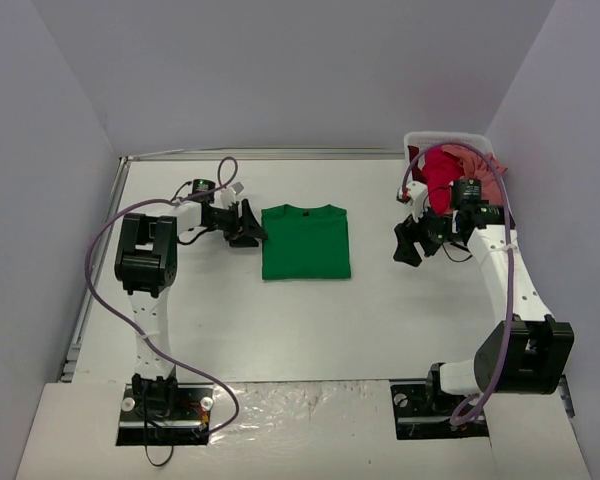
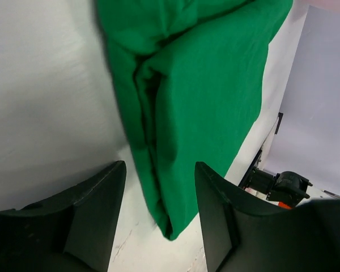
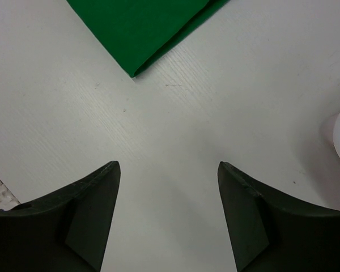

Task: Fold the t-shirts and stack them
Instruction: Fold the long partially folded tshirt into a neat square

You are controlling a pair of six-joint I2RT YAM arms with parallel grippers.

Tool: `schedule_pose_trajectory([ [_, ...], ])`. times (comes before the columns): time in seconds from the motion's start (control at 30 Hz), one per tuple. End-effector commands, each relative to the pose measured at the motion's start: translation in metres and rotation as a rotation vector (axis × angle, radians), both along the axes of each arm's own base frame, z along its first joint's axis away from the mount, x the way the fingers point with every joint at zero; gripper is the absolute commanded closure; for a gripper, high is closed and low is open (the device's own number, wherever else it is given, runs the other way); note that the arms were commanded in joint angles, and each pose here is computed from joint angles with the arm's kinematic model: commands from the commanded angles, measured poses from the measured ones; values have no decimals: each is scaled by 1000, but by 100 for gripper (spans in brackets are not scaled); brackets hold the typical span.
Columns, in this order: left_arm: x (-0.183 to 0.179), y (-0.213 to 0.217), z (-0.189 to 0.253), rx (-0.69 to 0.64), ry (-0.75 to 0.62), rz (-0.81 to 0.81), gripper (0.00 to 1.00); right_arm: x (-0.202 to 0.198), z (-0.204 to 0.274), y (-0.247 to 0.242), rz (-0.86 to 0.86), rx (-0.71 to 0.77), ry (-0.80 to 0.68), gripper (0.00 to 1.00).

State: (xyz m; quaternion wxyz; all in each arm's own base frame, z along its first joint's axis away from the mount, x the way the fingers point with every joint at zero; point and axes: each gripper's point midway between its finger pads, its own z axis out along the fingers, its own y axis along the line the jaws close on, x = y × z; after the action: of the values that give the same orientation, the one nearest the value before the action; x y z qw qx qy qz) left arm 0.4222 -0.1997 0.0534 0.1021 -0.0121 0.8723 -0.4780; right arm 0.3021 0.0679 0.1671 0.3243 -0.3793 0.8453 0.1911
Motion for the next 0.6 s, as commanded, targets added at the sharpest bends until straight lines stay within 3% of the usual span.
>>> schedule_pose_trajectory([
  [0.0,4,-9,-17,88,-9,-1,50,-4,0,2,15,28,12,34],
  [0.3,-2,-1,-32,193,2,-3,65,-3,-1,2,19,33,16,35],
  [0.53,1,5,-36,245,-14,-8,97,-5,-2,2,27,35,13,35],
  [0.57,1,5,-35,243,-11,-11,98,-6,-5,3,27,37,22,35],
])
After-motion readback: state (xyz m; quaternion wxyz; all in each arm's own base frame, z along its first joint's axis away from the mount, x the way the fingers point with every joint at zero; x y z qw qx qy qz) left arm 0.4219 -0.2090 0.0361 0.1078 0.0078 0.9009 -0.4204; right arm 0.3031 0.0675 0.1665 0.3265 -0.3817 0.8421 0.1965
